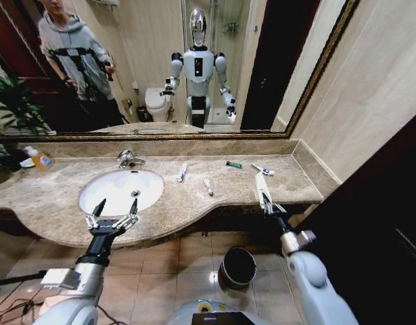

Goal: Pick up the trash from the sink and place it in the trash bin.

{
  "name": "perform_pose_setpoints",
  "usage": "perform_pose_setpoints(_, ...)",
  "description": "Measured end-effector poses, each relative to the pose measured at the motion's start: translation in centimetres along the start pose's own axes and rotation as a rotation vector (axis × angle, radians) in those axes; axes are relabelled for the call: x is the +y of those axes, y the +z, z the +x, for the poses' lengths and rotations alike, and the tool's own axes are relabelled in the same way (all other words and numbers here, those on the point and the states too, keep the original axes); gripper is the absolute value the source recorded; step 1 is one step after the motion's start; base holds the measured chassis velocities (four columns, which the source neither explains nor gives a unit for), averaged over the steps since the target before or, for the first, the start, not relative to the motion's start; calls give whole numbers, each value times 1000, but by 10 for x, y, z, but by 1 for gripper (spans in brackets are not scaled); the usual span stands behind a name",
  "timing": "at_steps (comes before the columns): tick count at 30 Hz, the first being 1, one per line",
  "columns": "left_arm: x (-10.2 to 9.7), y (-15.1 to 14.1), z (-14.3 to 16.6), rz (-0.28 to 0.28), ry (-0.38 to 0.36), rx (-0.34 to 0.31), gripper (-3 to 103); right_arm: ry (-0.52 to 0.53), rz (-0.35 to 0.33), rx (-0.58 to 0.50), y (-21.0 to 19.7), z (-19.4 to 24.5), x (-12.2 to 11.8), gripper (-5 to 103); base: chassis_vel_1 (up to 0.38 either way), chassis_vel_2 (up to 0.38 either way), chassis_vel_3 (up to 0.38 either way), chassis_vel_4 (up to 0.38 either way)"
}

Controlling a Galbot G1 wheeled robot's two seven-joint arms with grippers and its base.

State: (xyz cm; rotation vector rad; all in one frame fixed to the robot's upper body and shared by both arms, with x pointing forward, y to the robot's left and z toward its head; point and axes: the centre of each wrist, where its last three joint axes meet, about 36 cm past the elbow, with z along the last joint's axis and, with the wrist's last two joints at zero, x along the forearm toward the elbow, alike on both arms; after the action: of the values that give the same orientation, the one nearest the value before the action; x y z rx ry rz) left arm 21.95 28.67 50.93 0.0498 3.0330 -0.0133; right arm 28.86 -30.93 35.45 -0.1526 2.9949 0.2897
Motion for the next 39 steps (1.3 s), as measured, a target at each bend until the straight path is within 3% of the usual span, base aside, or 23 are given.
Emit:
perform_pose_setpoints(9, 0, 0, 0, 0, 0, 0, 100, 160, -76, 81, 68, 86, 12, 0, 0, 0, 0, 0)
perform_pose_setpoints(15, 0, 0, 0, 0, 0, 0, 100, 238, -49, 249, 131, 114, 9, 0, 0, 0, 0, 0)
perform_pose_setpoints(16, 0, 0, 0, 0, 0, 0, 100, 249, -63, 319, 144, 118, 12, 0, 0, 0, 0, 0)
perform_pose_setpoints(19, 0, 0, 0, 0, 0, 0, 100, 236, -48, 401, 163, 120, 12, 0, 0, 0, 0, 0)
perform_pose_setpoints(22, 0, 0, 0, 0, 0, 0, 100, 189, 22, 548, 211, 118, 4, 0, 0, 0, 0, 0)
perform_pose_setpoints(25, 0, 0, 0, 0, 1, 0, 100, 171, 45, 617, 229, 115, -1, 0, 0, 0, 0, 0)
perform_pose_setpoints(26, 0, 0, 0, 0, 0, 0, 100, 141, 74, 707, 247, 113, -7, 0, 0, 0, 0, 0)
perform_pose_setpoints(30, 0, 0, 0, 0, 0, 0, 100, 81, 102, 827, 262, 103, -15, 0, 0, 0, 0, 0)
perform_pose_setpoints(35, 0, 0, 0, 0, 0, 0, 100, 33, 175, 898, 286, 82, -21, 0, 0, 0, 0, 0)
perform_pose_setpoints(39, 0, 0, 0, 0, 0, 0, 100, 23, 195, 911, 300, 70, -24, 0, 0, 0, 0, 0)
